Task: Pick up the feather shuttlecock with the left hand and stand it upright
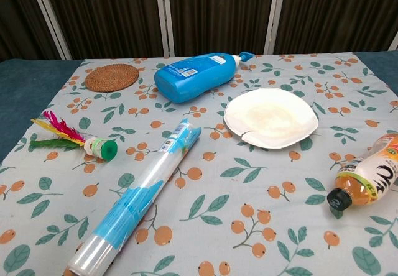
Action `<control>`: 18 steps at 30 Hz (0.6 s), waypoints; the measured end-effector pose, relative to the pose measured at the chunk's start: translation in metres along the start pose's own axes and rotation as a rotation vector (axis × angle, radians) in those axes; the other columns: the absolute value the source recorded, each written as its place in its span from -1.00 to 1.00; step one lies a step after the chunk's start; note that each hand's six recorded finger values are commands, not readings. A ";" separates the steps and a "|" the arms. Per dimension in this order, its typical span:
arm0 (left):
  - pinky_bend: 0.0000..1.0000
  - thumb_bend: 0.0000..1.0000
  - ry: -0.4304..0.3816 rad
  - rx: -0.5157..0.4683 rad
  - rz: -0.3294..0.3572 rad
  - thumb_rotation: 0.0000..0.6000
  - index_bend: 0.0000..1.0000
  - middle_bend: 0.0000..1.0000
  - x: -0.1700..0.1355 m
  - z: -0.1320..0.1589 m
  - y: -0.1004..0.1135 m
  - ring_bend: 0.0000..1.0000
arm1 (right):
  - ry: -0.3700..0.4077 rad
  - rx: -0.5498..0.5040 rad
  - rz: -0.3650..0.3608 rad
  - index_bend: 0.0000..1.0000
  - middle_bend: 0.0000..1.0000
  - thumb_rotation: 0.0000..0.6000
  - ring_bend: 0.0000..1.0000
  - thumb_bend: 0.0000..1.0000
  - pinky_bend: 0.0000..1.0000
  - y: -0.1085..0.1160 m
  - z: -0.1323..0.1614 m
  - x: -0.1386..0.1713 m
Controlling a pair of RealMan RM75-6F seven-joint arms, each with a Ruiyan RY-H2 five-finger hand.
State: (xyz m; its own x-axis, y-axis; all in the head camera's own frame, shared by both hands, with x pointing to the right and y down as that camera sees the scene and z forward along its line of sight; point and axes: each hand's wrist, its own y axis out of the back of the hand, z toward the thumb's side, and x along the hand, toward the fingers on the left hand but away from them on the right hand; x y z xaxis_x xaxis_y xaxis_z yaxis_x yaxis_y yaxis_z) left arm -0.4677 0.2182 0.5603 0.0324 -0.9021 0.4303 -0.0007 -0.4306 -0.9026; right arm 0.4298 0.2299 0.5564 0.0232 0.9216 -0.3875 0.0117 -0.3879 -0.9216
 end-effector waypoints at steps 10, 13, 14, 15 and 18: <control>-1.00 -0.80 -0.001 0.003 0.006 1.00 -0.90 -1.00 0.000 0.000 0.000 -1.00 | 0.004 -0.006 -0.002 -0.83 -1.00 1.00 -1.00 -0.75 -1.00 0.000 0.001 0.000; -1.00 -0.80 0.004 -0.001 0.000 1.00 -0.90 -1.00 0.000 -0.001 0.000 -1.00 | 0.006 -0.004 0.001 -0.83 -1.00 1.00 -1.00 -0.75 -1.00 -0.001 0.002 -0.001; -1.00 -0.80 0.005 -0.002 0.000 1.00 -0.90 -1.00 0.000 -0.001 0.000 -1.00 | 0.007 -0.003 0.002 -0.83 -1.00 1.00 -1.00 -0.75 -1.00 -0.001 0.002 -0.001; -1.00 -0.80 0.005 -0.003 -0.001 1.00 -0.90 -1.00 0.001 -0.001 -0.001 -1.00 | 0.006 -0.003 0.003 -0.83 -1.00 1.00 -1.00 -0.75 -1.00 -0.001 0.002 -0.001; -1.00 -0.78 0.003 -0.007 -0.009 1.00 -0.89 -1.00 0.002 0.000 -0.002 -1.00 | -0.002 -0.005 0.002 -0.83 -1.00 1.00 -1.00 -0.75 -1.00 -0.001 0.001 -0.001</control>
State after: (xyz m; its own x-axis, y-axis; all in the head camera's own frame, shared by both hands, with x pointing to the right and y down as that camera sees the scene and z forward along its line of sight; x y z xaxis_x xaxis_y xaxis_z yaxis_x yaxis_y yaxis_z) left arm -0.4672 0.2174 0.5625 0.0298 -0.8983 0.4384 -0.0073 -0.4388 -0.8986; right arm 0.4290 0.2297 0.5574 0.0214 0.9208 -0.3895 0.0163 -0.3899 -0.9207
